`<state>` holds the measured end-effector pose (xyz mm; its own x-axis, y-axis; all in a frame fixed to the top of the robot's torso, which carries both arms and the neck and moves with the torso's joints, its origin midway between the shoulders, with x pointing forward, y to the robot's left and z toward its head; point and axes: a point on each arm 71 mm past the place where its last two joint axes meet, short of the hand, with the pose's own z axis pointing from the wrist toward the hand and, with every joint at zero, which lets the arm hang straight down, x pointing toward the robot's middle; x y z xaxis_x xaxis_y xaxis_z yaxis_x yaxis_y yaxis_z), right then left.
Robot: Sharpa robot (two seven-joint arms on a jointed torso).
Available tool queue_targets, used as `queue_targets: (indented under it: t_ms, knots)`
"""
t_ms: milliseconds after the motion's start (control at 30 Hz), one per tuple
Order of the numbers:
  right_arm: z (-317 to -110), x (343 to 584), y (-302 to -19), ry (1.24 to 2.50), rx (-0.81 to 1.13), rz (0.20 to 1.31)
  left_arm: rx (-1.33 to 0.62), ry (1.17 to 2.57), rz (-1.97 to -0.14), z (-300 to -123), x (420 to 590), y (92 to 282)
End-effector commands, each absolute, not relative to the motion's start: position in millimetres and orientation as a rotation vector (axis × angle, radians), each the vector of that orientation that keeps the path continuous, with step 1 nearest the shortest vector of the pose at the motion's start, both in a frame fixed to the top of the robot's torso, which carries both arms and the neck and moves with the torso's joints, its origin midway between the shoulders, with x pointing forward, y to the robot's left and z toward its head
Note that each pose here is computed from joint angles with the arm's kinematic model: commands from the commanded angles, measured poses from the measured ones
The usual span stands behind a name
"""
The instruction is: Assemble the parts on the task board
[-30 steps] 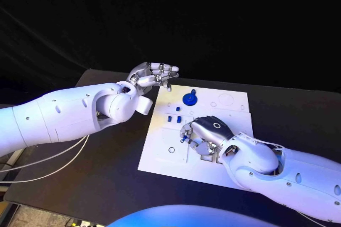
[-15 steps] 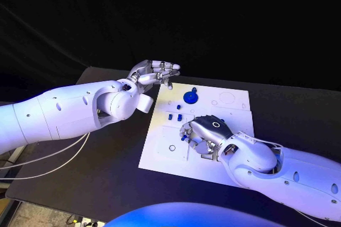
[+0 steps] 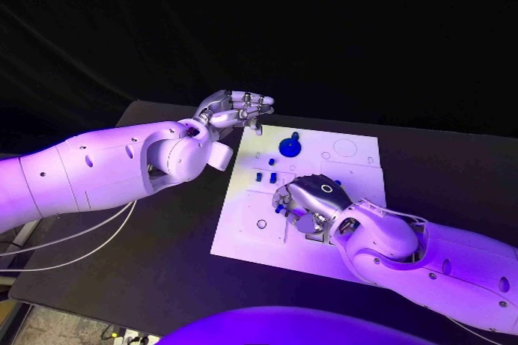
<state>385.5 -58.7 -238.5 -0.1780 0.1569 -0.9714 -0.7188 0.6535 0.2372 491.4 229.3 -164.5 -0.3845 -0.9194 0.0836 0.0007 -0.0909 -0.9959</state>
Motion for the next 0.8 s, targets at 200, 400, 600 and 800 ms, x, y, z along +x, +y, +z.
queue_targets:
  t_ms: [200,400,600,800]
  knots:
    - [-246.2,383.5,-53.7,1.627,-0.554,0.788,-1.044,1.439,-1.595,-163.0,490.4,227.4]
    - [-247.6,382.3,-52.3,1.641,-0.568,0.779,-1.045,1.439,-1.593,-163.0,490.4,227.8]
    - [-247.0,382.8,-53.8,1.632,-0.557,0.778,-1.046,1.441,-1.593,-163.1,490.3,228.0]
    - [-242.5,383.4,-58.9,1.585,-0.509,0.785,-1.047,1.442,-1.589,-163.3,490.4,228.9]
